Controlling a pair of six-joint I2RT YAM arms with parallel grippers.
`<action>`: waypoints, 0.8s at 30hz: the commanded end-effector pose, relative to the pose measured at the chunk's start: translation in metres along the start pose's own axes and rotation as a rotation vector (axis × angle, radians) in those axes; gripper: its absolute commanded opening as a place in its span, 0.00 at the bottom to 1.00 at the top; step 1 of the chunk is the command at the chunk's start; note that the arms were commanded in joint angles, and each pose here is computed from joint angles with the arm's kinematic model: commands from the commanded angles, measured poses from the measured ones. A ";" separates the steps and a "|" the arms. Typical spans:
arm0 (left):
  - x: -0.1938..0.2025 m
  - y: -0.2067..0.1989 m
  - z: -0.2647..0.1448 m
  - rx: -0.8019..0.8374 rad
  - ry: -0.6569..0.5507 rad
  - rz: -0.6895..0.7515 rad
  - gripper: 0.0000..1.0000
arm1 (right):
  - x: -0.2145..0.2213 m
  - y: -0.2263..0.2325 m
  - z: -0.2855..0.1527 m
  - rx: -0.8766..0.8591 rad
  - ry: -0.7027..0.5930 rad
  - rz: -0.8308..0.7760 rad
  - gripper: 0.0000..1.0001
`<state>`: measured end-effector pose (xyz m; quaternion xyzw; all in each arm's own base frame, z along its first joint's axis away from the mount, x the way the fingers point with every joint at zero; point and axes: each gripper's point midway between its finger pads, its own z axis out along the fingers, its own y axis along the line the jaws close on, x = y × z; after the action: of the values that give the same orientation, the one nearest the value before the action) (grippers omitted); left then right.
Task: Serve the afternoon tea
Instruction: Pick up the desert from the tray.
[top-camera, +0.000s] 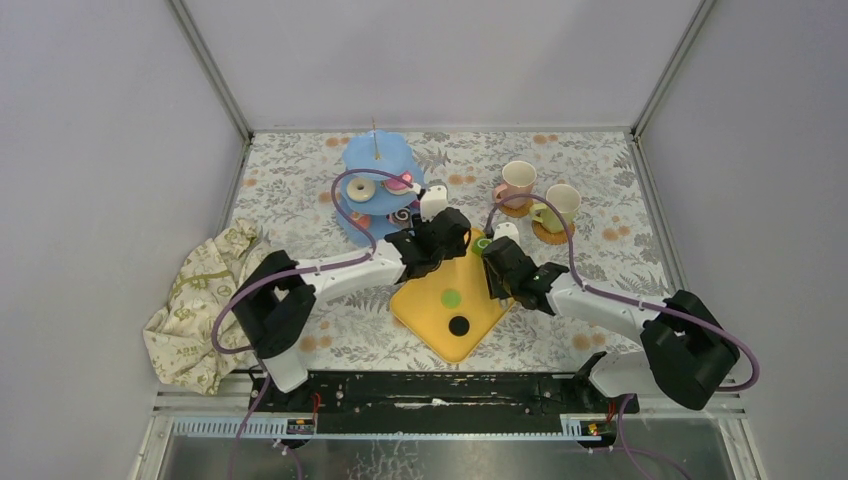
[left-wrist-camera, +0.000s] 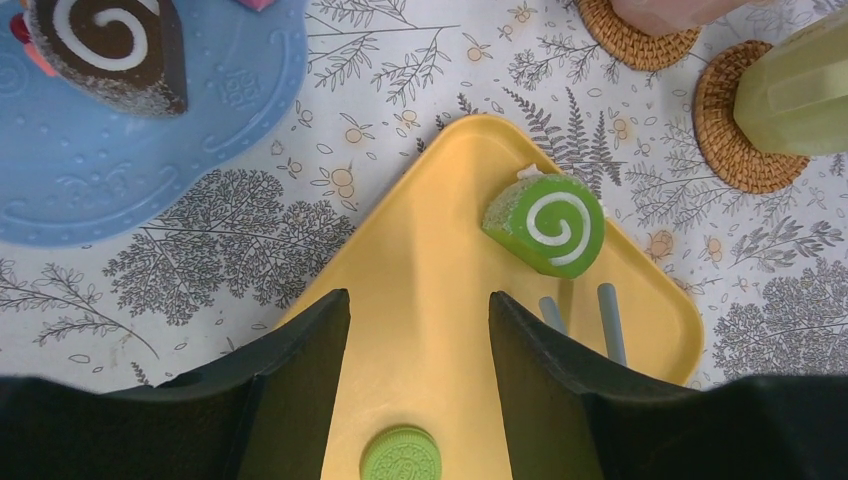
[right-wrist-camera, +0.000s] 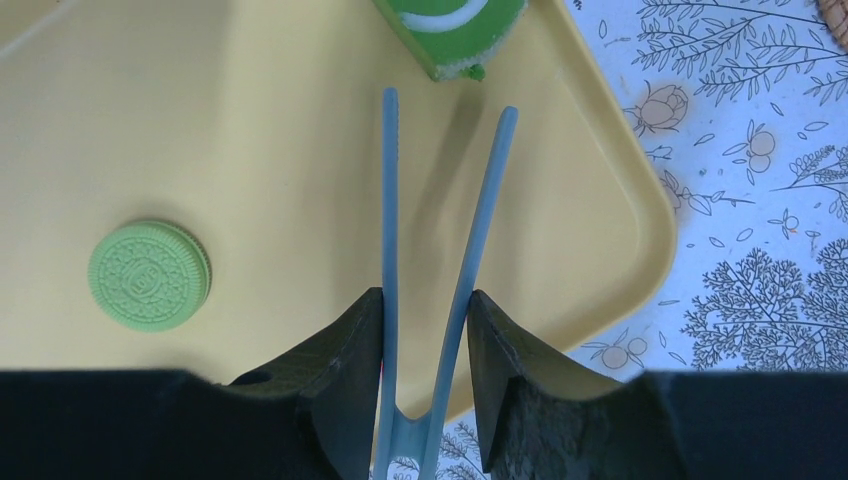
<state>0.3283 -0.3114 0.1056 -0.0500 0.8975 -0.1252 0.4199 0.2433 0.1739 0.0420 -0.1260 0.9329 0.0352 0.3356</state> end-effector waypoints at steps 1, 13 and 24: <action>-0.008 -0.004 0.010 0.010 0.003 -0.015 0.61 | -0.031 0.007 0.003 -0.042 -0.066 0.022 0.41; -0.021 -0.019 0.038 0.073 0.059 -0.126 0.61 | -0.034 0.003 0.014 -0.047 -0.056 0.017 0.41; -0.018 -0.037 0.058 0.096 0.108 -0.153 0.61 | -0.036 0.000 0.020 -0.063 -0.055 0.025 0.41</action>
<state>0.3785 -0.3422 0.0924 -0.0844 0.9073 -0.1833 0.3688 0.2650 0.1722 0.0343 -0.1217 0.9344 0.0503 0.3310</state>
